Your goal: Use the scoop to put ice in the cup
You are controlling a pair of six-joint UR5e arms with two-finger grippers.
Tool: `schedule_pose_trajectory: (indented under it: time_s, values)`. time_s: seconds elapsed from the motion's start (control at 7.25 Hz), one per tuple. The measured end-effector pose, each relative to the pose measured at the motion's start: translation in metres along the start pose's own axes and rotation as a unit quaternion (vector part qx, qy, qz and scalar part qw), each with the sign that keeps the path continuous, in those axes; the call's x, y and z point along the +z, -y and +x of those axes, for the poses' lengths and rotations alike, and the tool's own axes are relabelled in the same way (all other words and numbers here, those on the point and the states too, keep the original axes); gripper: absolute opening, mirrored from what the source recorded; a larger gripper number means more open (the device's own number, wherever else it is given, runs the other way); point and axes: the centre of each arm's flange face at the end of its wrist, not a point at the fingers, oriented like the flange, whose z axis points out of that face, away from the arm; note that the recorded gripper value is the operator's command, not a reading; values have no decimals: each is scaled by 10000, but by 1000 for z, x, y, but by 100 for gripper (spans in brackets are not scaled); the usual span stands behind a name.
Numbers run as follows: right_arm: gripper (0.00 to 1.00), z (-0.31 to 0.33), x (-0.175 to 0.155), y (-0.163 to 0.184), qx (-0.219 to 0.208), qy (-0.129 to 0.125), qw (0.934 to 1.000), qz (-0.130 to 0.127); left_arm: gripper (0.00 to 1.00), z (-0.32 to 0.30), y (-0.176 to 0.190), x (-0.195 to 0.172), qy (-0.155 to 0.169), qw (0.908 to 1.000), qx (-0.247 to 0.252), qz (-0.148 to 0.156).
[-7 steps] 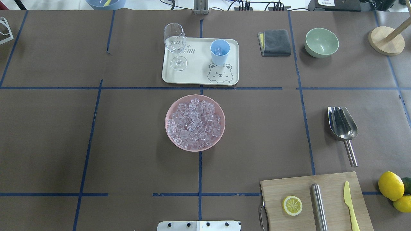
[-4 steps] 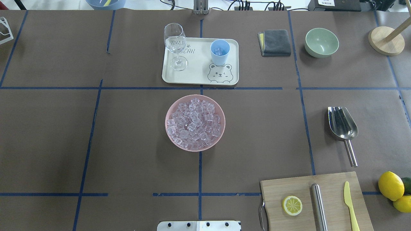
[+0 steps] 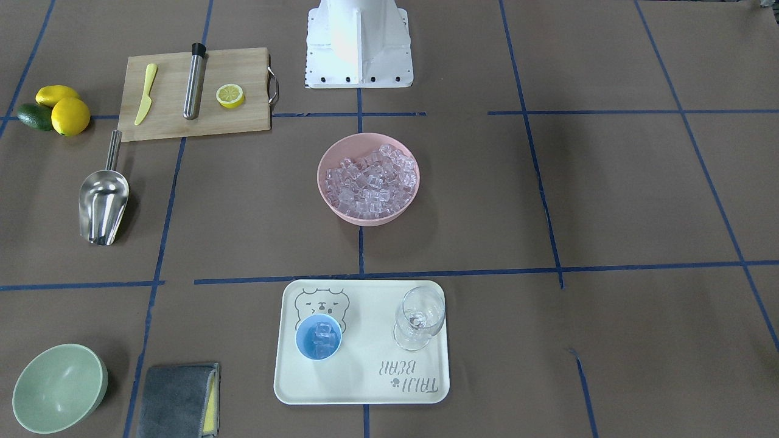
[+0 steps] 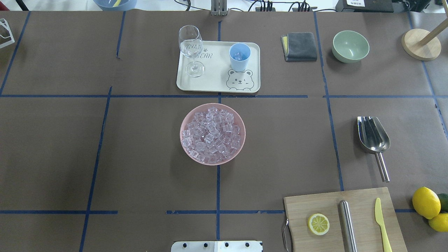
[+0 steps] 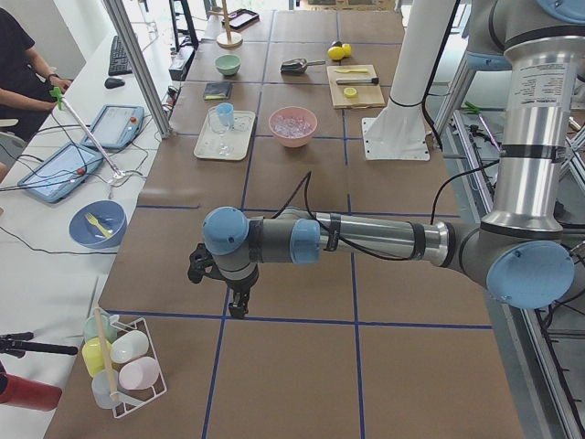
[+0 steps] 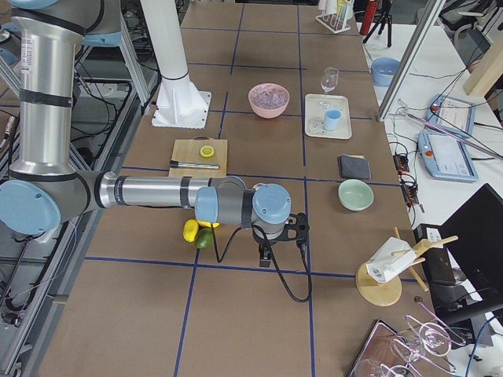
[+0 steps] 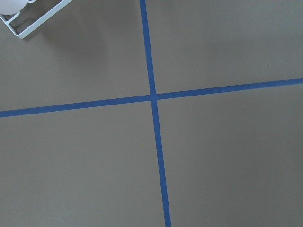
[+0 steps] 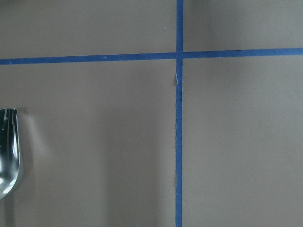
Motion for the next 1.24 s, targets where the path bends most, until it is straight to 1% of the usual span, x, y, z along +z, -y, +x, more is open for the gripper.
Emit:
schedule_pose_trajectory:
  time_s: [0.55,0.97,1.24]
  values:
    - [100,4,-6,1,59,-35,10000,63,100,1,2,-1,15,10000,2,13]
    - [100,3,-9,6,19,-184,9998,100,100,2,4,-3,17,10000,-3,25]
    - [100,2,-11,8,2,-211,9997,116,100,3,5,-3,18,10000,3,31]
